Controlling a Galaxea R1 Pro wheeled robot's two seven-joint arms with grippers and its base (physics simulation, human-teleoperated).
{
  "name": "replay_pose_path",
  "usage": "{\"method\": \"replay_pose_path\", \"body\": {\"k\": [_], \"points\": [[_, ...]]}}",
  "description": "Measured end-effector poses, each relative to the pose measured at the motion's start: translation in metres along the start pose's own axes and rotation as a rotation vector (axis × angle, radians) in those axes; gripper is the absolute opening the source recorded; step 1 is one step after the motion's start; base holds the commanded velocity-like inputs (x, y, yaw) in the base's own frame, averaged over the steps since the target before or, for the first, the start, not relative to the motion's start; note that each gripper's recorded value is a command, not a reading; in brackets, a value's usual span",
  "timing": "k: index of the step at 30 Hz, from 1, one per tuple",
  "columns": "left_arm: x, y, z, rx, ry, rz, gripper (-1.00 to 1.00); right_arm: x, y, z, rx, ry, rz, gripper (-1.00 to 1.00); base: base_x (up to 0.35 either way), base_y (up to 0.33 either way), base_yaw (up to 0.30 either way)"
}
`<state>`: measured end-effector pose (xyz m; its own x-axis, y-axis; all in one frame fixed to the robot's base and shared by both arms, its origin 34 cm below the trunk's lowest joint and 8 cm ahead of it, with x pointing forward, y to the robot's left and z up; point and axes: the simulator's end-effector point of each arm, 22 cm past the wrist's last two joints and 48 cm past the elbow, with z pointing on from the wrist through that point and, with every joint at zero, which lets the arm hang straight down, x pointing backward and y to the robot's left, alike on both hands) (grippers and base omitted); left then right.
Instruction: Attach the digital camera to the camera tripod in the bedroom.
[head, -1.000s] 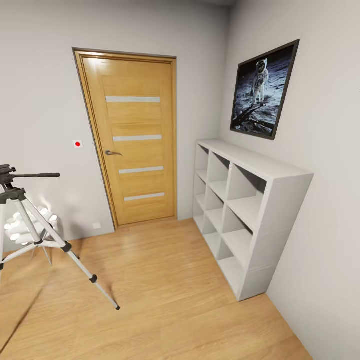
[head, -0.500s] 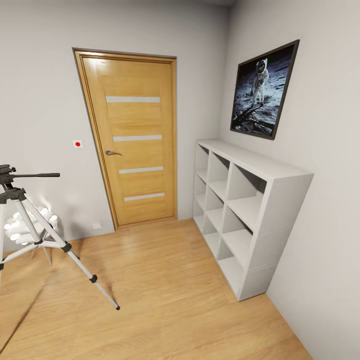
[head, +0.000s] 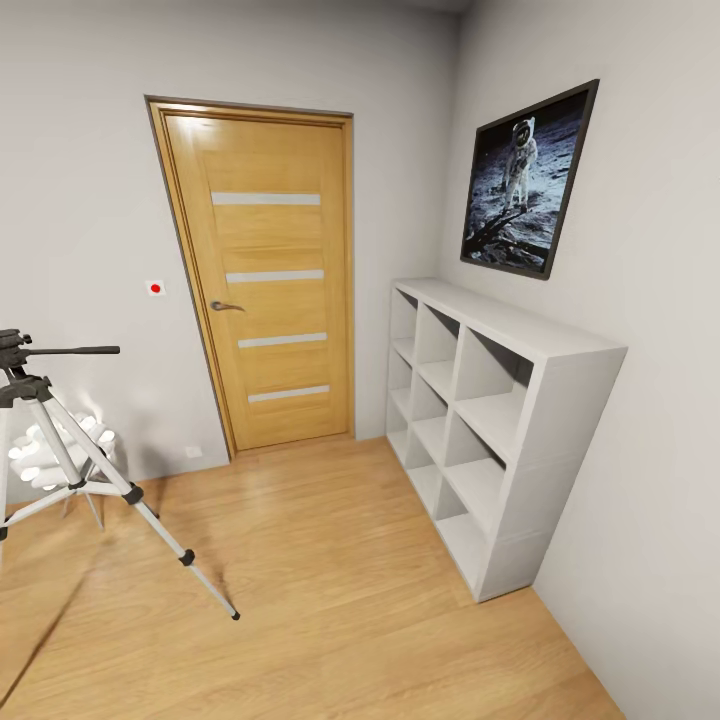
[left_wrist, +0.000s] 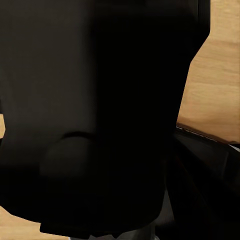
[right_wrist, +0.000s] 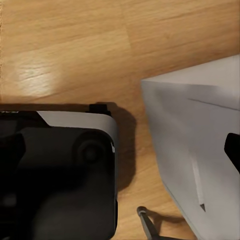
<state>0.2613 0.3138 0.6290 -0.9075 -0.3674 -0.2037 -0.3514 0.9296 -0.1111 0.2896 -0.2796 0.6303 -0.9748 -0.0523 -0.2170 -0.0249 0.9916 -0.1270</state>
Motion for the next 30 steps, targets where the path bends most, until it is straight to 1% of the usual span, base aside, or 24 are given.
{"method": "replay_pose_path", "body": {"k": [11, 18, 22, 30], "points": [[-0.0002, 0.0000, 0.0000, 0.000, -0.001, 0.000, -1.00, 0.0045, 0.0034, -0.0004, -0.003, 0.021, -0.002, 1.00, 0.000, 0.000, 0.000], [-0.0002, -0.0009, 0.0001, 0.001, -0.002, 0.002, -1.00, 0.0055, 0.0040, -0.0005, -0.005, 0.020, -0.003, 1.00, 0.000, 0.000, 0.014], [-0.0001, -0.0012, 0.0001, 0.002, -0.002, 0.002, -1.00, 0.0060, 0.0033, -0.0004, -0.003, 0.018, -0.003, 1.00, 0.000, 0.000, 0.183], [0.0002, -0.0018, 0.0002, 0.002, -0.002, 0.002, -1.00, 0.0060, 0.0024, -0.0004, -0.002, 0.017, -0.003, 1.00, 0.000, 0.000, 0.254]]}}
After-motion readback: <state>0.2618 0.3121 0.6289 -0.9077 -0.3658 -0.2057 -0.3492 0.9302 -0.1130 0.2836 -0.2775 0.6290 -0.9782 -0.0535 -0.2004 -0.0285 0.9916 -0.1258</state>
